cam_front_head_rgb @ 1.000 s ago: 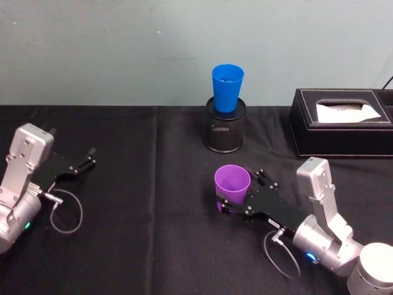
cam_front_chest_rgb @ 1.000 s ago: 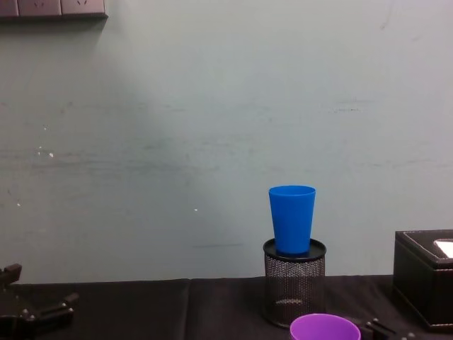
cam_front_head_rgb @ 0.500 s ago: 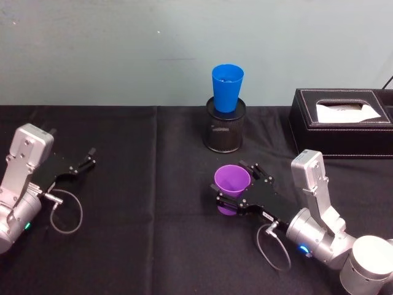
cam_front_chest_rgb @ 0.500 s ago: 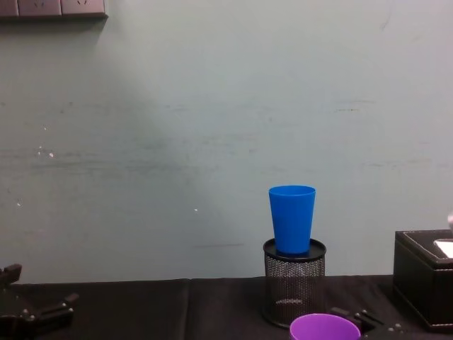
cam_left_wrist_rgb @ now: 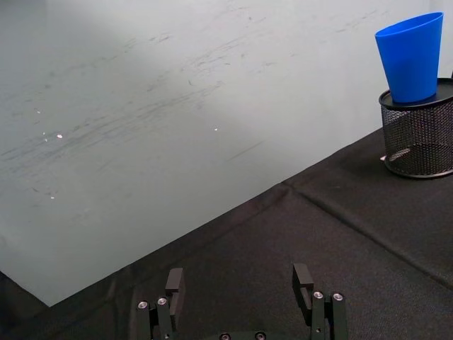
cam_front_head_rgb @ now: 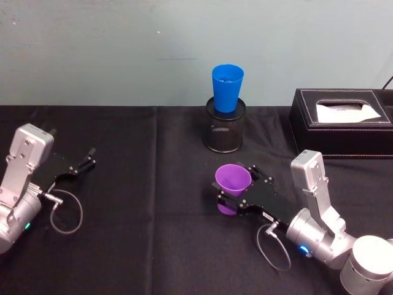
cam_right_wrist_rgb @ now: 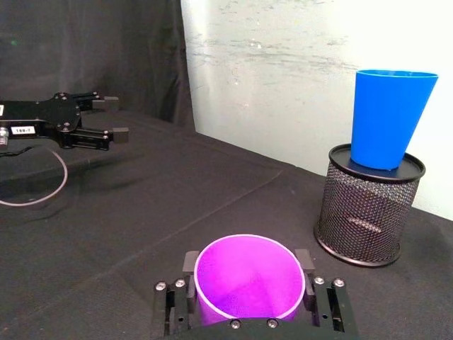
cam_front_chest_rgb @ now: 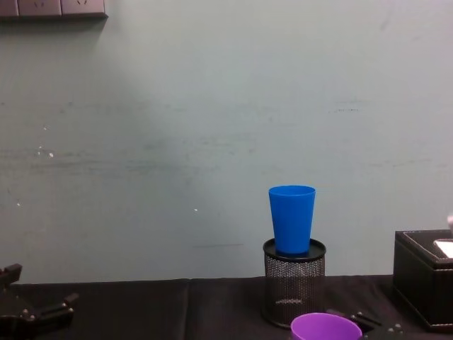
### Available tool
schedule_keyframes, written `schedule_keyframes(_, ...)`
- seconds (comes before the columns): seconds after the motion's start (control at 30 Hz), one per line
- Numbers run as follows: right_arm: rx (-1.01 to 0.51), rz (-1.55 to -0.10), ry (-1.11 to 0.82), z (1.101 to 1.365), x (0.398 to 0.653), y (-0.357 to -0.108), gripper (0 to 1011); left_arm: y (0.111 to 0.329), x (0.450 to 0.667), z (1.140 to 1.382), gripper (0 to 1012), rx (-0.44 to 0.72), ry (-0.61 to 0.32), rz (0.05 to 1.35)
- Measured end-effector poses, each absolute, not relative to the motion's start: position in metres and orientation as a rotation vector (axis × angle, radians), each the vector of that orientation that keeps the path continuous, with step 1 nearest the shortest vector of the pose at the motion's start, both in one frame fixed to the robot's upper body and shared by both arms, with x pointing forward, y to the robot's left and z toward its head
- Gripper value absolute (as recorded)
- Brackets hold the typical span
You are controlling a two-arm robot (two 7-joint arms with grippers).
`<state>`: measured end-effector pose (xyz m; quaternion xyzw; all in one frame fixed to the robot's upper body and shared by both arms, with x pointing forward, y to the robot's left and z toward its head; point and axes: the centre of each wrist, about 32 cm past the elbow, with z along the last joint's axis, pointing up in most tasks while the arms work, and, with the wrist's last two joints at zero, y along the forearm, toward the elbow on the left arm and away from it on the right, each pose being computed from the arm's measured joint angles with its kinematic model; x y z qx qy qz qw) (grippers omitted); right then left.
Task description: Pick up one cup with a gripper and tap it against the other cup.
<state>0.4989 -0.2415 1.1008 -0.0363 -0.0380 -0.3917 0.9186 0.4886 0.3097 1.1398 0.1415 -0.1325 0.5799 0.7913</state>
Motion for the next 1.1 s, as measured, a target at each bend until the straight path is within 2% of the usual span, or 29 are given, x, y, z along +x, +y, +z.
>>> schedule_keyframes(0.03, -0.075, -0.805, -0.078, 1.101, 0.499, -0.241, 818, 0.310, 0.489, 1.140, 1000, 0.304, -0.285, 1.248)
schedule_keyframes(0.13, -0.075, -0.805, -0.079, 1.101, 0.499, -0.241, 785, 0.310, 0.489, 1.140, 1000, 0.304, -0.285, 1.248)
schedule_keyframes(0.37, -0.072, -0.804, -0.083, 1.103, 0.499, -0.241, 758, 0.310, 0.489, 1.140, 1000, 0.305, -0.285, 1.248)
schedule_keyframes(0.57, -0.055, -0.791, -0.113, 1.135, 0.502, -0.242, 739, 0.310, 0.489, 1.140, 1000, 0.304, -0.285, 1.248)
schedule_keyframes(0.77, -0.048, -0.770, -0.139, 1.188, 0.509, -0.243, 739, 0.310, 0.489, 1.140, 1000, 0.305, -0.285, 1.248)
schedule_keyframes(0.97, -0.063, -0.777, -0.144, 1.219, 0.516, -0.246, 739, 0.310, 0.489, 1.140, 1000, 0.304, -0.285, 1.248)
schedule_keyframes(1.1, -0.066, -0.781, -0.145, 1.227, 0.519, -0.247, 739, 0.310, 0.489, 1.140, 1000, 0.304, -0.285, 1.248)
